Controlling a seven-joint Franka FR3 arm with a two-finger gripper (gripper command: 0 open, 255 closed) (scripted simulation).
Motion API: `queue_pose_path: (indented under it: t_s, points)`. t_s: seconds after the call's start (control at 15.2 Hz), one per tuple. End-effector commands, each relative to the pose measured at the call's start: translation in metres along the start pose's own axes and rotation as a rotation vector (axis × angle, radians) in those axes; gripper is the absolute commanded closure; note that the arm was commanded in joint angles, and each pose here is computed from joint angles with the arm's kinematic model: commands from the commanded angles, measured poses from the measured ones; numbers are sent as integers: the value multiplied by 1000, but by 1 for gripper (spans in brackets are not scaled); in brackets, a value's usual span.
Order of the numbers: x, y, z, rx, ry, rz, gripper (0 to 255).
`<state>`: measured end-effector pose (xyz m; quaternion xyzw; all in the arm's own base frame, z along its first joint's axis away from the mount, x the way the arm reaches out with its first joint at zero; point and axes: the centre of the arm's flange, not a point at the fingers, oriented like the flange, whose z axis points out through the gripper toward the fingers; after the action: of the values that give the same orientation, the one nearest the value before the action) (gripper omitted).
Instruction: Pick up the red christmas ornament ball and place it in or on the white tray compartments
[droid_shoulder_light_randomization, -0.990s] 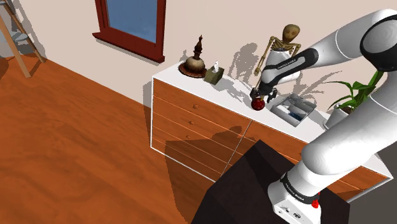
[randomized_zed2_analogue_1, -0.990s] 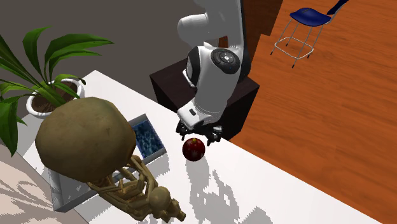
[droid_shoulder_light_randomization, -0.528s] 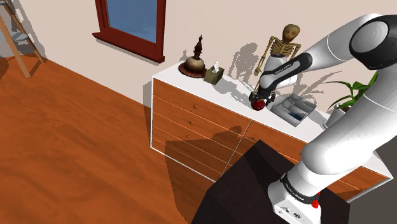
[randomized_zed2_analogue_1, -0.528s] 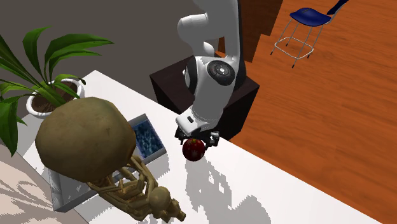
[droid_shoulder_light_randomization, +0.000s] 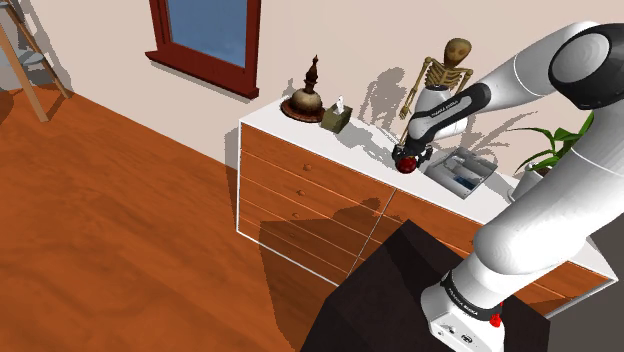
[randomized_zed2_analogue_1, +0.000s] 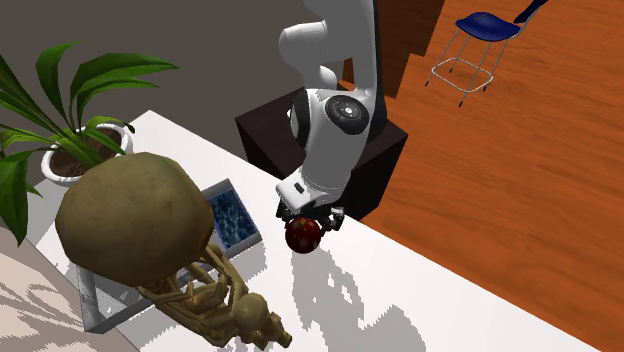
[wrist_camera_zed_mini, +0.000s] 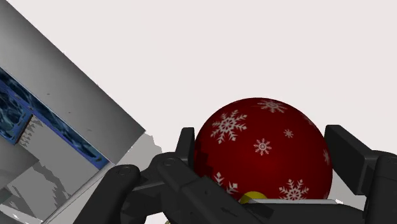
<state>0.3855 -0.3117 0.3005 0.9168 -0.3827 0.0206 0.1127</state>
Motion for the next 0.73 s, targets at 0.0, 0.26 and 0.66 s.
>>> queue_pose_path:
  t_s: [0.0, 0.26, 0.66]
  points:
    - [0, 0, 0, 0, 0, -1, 255]
    - [0, 0, 0, 0, 0, -1, 255]
    - [2, 4, -20, 0, 0, -1, 255]
